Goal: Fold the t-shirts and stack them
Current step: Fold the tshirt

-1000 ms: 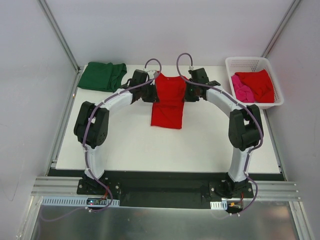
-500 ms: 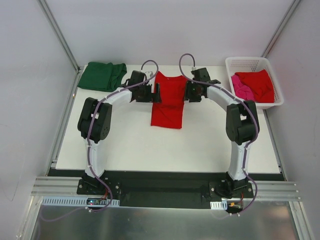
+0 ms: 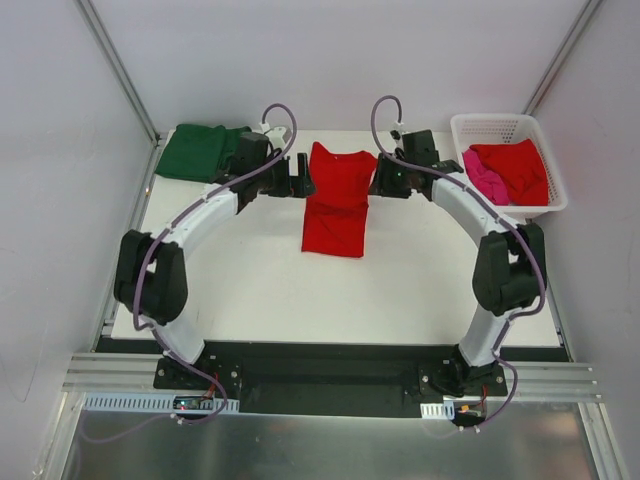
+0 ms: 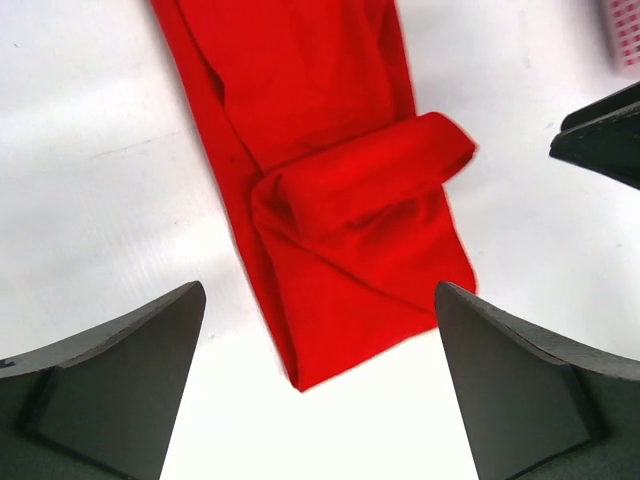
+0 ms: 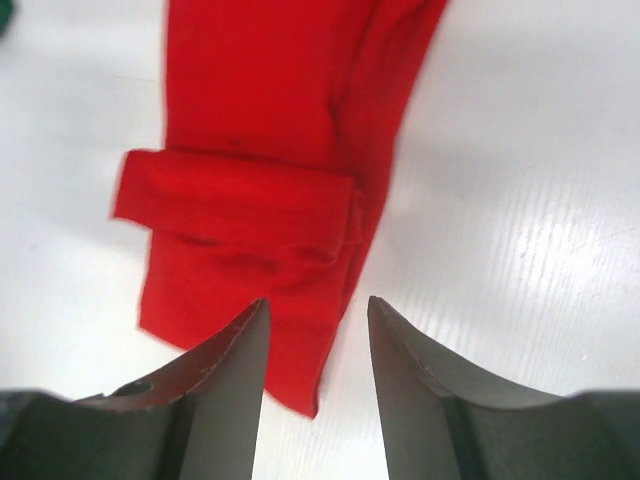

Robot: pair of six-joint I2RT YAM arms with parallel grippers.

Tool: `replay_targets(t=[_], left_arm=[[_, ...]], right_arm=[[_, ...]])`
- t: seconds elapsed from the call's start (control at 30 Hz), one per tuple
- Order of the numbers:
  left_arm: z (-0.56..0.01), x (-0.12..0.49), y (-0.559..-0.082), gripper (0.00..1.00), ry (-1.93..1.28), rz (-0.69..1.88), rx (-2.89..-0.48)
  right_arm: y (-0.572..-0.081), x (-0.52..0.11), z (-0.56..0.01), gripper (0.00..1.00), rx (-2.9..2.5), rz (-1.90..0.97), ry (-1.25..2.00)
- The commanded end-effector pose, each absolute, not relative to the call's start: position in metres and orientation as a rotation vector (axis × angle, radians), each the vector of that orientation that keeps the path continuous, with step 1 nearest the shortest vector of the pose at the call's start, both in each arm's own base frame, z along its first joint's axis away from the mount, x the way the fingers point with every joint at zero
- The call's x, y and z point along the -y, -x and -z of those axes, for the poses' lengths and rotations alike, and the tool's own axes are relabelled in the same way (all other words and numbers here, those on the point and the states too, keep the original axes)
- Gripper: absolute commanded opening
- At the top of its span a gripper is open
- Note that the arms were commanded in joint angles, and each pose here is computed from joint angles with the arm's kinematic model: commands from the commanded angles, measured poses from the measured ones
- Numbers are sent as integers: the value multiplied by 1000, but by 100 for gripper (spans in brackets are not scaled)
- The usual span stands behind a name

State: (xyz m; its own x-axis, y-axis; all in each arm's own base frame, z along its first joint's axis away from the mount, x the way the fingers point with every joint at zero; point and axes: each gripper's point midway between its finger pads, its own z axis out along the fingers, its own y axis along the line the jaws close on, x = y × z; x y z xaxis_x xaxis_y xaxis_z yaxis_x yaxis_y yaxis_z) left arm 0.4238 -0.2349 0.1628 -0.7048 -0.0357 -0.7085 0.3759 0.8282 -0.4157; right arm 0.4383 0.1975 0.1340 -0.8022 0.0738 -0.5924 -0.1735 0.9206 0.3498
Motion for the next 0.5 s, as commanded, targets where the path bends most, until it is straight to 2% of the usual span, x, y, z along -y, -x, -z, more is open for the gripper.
replay_targets(t=[0.0, 0.2, 0.27, 0.3, 0.33, 0.47], left_arm=[[-196, 223, -404, 99, -217, 721, -2183], [-195, 209, -386, 99, -185, 692, -2183], [-191, 205, -382, 99, -171, 682, -2193], [-196, 202, -381, 99, -165, 668, -2178], [-195, 199, -379, 99, -156, 661, -2178], [-206, 176, -378, 99, -93, 627, -2145]], right_arm=[[-411, -219, -171, 47, -2372, -701, 207], [-382, -248, -138, 47, -2441, -781, 370], [-381, -253, -117, 40, -2474, -762, 396], [-381, -254, -111, 35, -2486, -743, 409], [-383, -253, -97, 25, -2516, -713, 406], [-389, -260, -82, 12, -2539, -702, 423]])
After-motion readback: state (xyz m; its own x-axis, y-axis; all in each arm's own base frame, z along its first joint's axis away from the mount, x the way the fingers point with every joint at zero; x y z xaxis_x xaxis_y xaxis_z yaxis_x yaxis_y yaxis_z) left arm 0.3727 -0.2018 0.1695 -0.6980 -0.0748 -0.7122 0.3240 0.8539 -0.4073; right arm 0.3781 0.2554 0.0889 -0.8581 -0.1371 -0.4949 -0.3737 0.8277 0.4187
